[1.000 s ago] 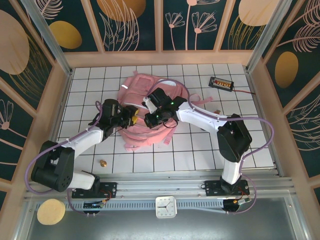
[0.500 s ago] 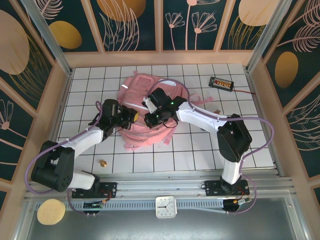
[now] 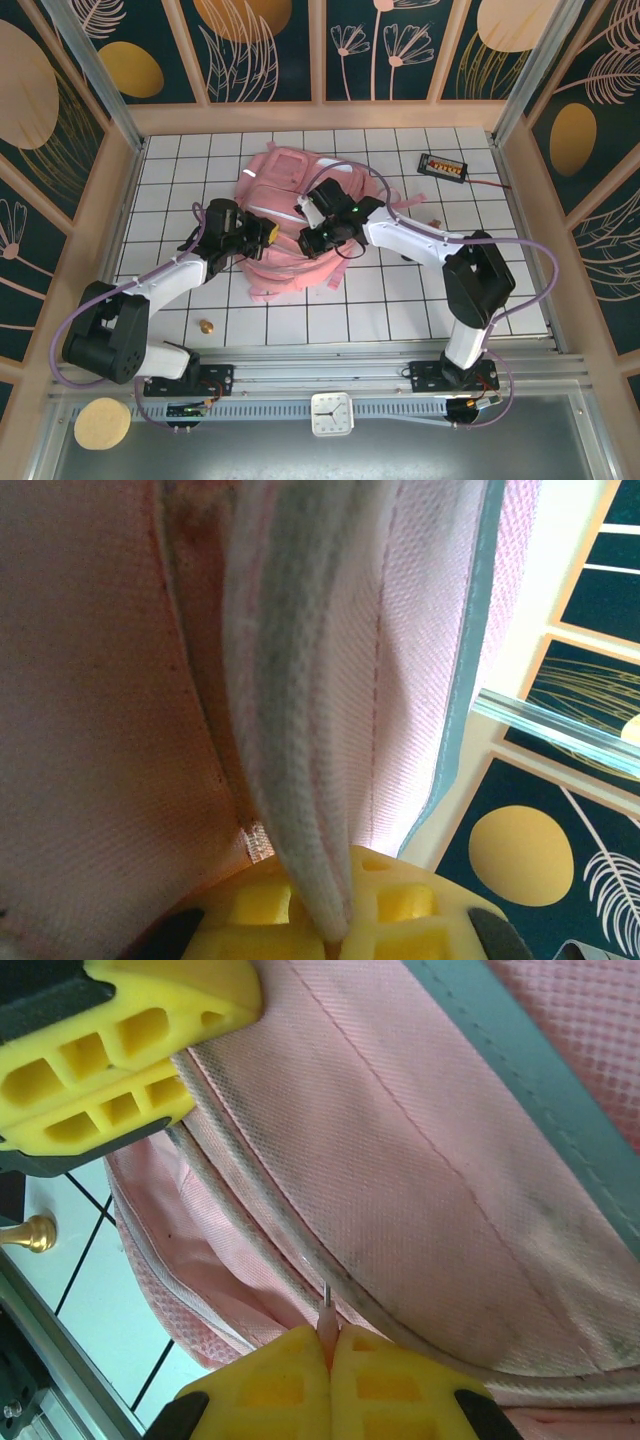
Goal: Pack the student bag
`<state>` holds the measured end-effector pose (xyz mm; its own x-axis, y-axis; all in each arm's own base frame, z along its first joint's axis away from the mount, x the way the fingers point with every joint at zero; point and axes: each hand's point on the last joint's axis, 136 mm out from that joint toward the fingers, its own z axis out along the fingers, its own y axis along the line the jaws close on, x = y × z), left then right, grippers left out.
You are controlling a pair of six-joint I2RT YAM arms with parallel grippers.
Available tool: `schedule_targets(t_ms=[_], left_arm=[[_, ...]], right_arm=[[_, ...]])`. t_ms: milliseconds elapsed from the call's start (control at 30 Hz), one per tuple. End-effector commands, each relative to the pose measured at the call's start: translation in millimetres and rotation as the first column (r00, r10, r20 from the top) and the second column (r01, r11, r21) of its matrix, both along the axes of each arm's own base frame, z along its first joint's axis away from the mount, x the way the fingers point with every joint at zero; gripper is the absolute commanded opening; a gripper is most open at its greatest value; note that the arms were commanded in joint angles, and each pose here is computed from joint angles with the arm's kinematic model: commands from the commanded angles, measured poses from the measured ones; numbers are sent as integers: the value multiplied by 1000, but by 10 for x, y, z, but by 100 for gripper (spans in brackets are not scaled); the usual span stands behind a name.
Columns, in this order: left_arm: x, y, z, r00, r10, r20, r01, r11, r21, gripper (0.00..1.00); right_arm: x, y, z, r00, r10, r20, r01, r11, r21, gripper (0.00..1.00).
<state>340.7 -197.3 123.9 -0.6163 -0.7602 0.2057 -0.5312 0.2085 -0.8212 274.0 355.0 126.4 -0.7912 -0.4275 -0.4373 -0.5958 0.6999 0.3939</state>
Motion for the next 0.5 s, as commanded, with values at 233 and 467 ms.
schedule_targets(t_ms=[233,467], left_arm=[[55,-44,217,996,-26,89,27,1000,-7,0],[-1,-20,183,995,-43,89,42,999,12,0]], right_arm=[[76,-278,64,999,-49,9,49,999,-17,0],[84,-355,47,998,-61,8,61,998,-21,0]])
